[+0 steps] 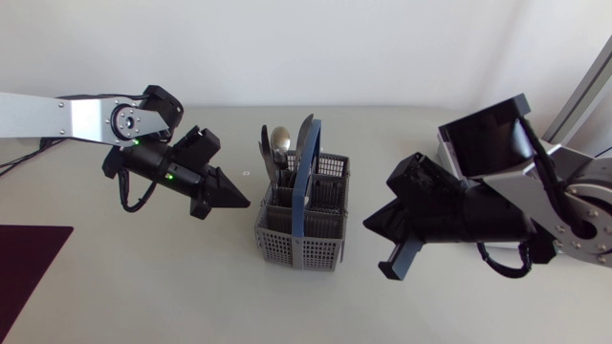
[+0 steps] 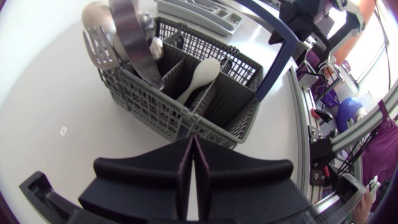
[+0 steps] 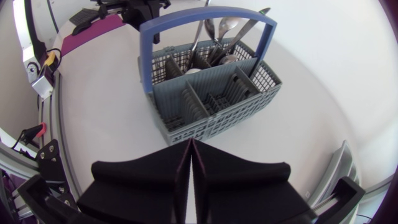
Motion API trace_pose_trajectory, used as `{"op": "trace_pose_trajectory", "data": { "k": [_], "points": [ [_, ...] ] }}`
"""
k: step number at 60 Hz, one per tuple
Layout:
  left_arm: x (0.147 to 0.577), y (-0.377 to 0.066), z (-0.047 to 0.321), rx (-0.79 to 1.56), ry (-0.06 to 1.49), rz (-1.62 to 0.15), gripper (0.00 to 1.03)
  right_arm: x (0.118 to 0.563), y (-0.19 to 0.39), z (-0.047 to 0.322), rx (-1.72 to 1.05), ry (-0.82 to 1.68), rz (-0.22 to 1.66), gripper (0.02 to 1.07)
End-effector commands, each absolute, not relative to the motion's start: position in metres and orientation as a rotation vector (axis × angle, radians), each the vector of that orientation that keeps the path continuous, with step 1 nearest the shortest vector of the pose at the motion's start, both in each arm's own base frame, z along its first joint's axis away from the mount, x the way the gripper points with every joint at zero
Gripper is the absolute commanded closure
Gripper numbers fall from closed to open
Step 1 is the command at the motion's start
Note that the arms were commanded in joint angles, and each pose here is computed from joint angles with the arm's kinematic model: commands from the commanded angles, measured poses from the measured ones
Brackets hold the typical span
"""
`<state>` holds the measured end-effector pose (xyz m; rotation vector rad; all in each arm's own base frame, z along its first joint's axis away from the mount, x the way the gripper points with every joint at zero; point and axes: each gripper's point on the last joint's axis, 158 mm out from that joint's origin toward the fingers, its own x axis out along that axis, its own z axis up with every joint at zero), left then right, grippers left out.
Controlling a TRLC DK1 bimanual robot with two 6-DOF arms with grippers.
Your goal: Sort the cutlery from the basket into the organizer compartments.
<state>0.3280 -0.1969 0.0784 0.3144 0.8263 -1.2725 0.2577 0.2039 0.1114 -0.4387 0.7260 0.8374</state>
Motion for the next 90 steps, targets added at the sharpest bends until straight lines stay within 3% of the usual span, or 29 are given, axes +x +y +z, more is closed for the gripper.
{"op": "trace_pose_trajectory", "data": {
  "k": [1, 34, 43, 60, 90],
  "points": [
    [0.313, -0.200, 0.061, 0.306, 0.882, -1.292, 1.00, 0.240, 0.206, 0.103, -0.424, 0.754, 0.867, 1.01],
    [0.253, -0.248, 0.055, 0.397, 0.901, -1.438, 1.00, 0.209, 0.212, 0.073, -0.443, 0.834, 0.992, 1.01],
    [0.288, -0.216, 0.073, 0.366, 0.842, -1.324, 1.00, 0.206, 0.206, 0.059, -0.449, 0.863, 1.003, 1.01],
    [0.365, -0.174, 0.079, 0.269, 0.783, -1.165, 1.00, 0.237, 0.205, 0.049, -0.414, 0.832, 0.964, 1.01],
    [0.470, -0.184, 0.061, 0.083, 0.746, -1.120, 1.00, 0.316, 0.165, 0.063, -0.358, 0.747, 0.725, 1.01]
  ]
}}
